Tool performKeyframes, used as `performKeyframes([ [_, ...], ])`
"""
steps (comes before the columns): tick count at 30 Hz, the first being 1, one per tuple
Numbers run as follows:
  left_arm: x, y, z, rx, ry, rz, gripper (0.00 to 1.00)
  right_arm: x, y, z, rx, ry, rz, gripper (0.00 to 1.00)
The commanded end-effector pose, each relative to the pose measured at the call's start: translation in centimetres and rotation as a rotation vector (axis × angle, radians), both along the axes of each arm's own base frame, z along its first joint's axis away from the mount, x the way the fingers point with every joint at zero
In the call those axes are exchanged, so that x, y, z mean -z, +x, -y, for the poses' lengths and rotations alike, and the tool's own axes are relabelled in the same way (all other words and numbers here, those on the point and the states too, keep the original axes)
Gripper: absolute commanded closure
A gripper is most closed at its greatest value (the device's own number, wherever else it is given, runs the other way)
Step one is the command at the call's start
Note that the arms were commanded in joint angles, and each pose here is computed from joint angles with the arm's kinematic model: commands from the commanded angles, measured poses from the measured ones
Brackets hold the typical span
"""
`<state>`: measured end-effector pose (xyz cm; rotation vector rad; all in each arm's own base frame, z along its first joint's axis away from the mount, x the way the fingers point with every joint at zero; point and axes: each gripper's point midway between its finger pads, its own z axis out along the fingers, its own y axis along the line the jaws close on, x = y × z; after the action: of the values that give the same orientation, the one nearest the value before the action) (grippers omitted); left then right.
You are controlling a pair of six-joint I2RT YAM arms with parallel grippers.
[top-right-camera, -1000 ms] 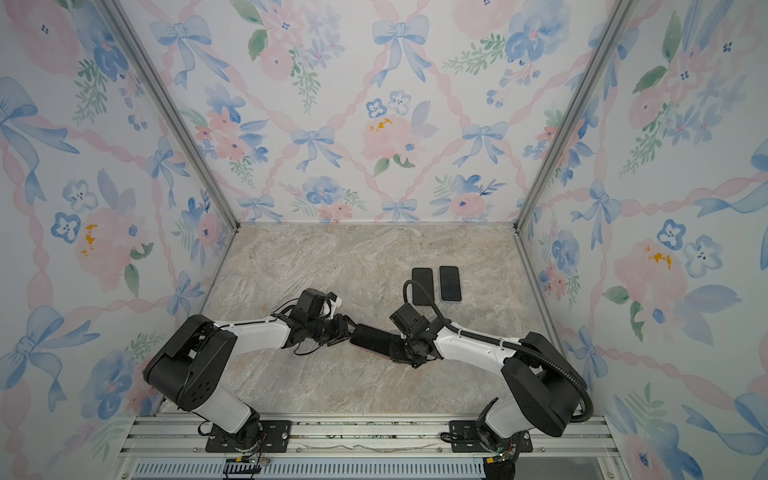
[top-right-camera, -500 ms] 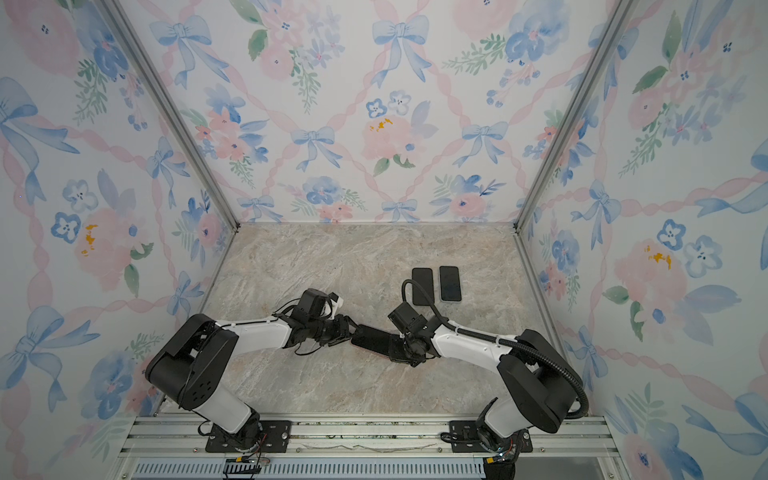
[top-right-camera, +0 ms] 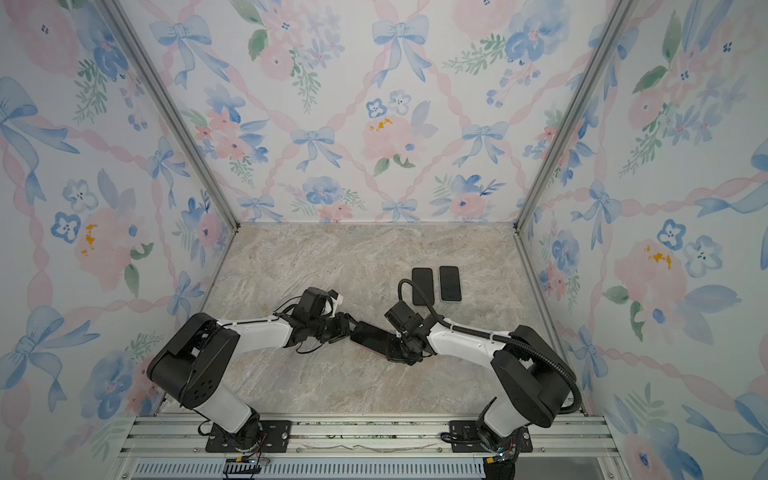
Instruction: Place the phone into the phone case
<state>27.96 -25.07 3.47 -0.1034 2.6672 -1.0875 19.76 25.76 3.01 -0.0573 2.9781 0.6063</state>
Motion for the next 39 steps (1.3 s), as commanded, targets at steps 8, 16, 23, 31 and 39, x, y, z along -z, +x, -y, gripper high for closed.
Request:
performKeyframes([
  [8,3.5,-3.8,-1.9,0.032,0.071,-0.160,0.45,-1.0,0.7,-4.0,-0.095,0.116,0.066,0.81],
  [16,3.9,-5.0,-5.0,-0.014,0.140,-0.189,0.44,-3.3,1.8,-0.5,-0.131,0.006,0.148,0.64],
  [23,3.8,-6.3,-4.9,-0.012,0.134,-0.201,0.43,-5.0,4.4,0.7,-0.189,-0.016,0.244,0.57],
  [31,2.9,-6.9,-1.8,0.086,0.117,-0.180,0.43,-3.9,7.4,1.0,-0.192,0.030,0.228,0.51],
  [39,3.7,-6.1,-1.0,0.106,0.120,-0.190,0.43,-0.3,7.0,0.6,-0.216,0.025,0.136,0.48],
])
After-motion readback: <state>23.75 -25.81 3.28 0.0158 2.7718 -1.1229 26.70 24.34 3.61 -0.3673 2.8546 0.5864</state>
